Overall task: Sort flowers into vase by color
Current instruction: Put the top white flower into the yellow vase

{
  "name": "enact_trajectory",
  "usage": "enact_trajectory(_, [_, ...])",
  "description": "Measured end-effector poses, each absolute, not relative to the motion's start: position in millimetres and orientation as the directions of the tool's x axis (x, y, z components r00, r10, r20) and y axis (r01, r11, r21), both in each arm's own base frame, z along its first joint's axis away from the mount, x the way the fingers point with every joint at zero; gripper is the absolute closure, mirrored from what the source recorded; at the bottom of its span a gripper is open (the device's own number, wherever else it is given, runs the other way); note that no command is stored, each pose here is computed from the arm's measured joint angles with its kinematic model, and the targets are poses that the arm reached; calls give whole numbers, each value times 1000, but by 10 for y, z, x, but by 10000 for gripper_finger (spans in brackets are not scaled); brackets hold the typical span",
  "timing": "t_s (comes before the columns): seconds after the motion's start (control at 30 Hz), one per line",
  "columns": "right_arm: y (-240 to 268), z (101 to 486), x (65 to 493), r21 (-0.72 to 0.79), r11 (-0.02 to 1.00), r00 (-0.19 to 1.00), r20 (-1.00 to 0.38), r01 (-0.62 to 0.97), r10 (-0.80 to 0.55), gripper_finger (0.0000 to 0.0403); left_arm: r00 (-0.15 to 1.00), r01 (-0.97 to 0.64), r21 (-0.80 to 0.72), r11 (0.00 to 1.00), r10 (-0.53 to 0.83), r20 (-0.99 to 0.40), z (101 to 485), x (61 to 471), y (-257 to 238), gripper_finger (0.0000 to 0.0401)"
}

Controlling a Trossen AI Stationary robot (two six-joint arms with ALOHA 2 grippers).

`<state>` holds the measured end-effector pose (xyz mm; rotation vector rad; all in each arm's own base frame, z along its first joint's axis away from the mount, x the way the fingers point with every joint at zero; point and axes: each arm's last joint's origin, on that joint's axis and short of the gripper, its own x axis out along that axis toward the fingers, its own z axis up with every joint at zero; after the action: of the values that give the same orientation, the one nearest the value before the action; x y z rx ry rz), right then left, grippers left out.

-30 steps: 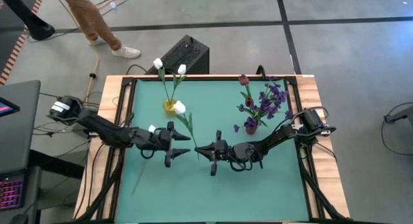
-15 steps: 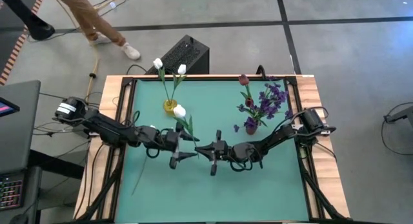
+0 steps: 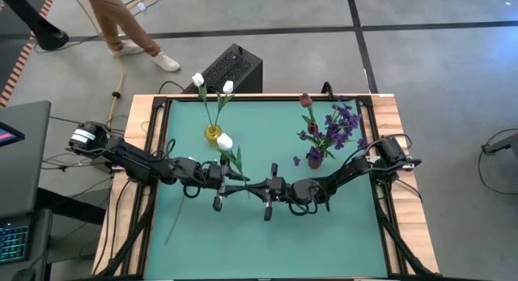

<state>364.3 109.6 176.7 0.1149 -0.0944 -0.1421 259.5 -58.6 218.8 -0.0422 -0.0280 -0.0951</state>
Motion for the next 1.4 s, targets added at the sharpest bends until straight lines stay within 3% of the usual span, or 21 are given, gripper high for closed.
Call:
enact_trajectory(0.13, [1096,1766,3644,120,984,986,84,134,-145,370,995,95,-18,995,-95,18,2176,2595,-586,388])
enact_trajectory(0.37, [1096,1776,3643,116,984,985,93,134,-145,334,995,95,-13,995,-95,15,2175,2594,-586,399])
enact_trajectory(0.6, [1096,1770,3643,111,985,986,88,134,-144,244,998,65,7,998,-65,-9,2187,2568,-570,401])
enact_trajectory(0.77, [1125,1748,3636,60,989,988,67,134,-138,163,991,-98,107,989,106,-78,2304,2408,-443,401])
enact_trajectory(0.87, [1130,1734,3635,70,989,989,52,132,-135,136,960,-238,181,954,260,-109,2403,2257,-303,401])
enact_trajectory(1.07, [1123,1708,3639,74,988,990,28,135,-138,127,870,-443,238,864,479,-118,2585,1944,18,401])
enact_trajectory(1.4, [1127,1696,3637,90,987,991,17,134,-136,127,787,-588,223,777,614,-63,2769,1599,356,401])
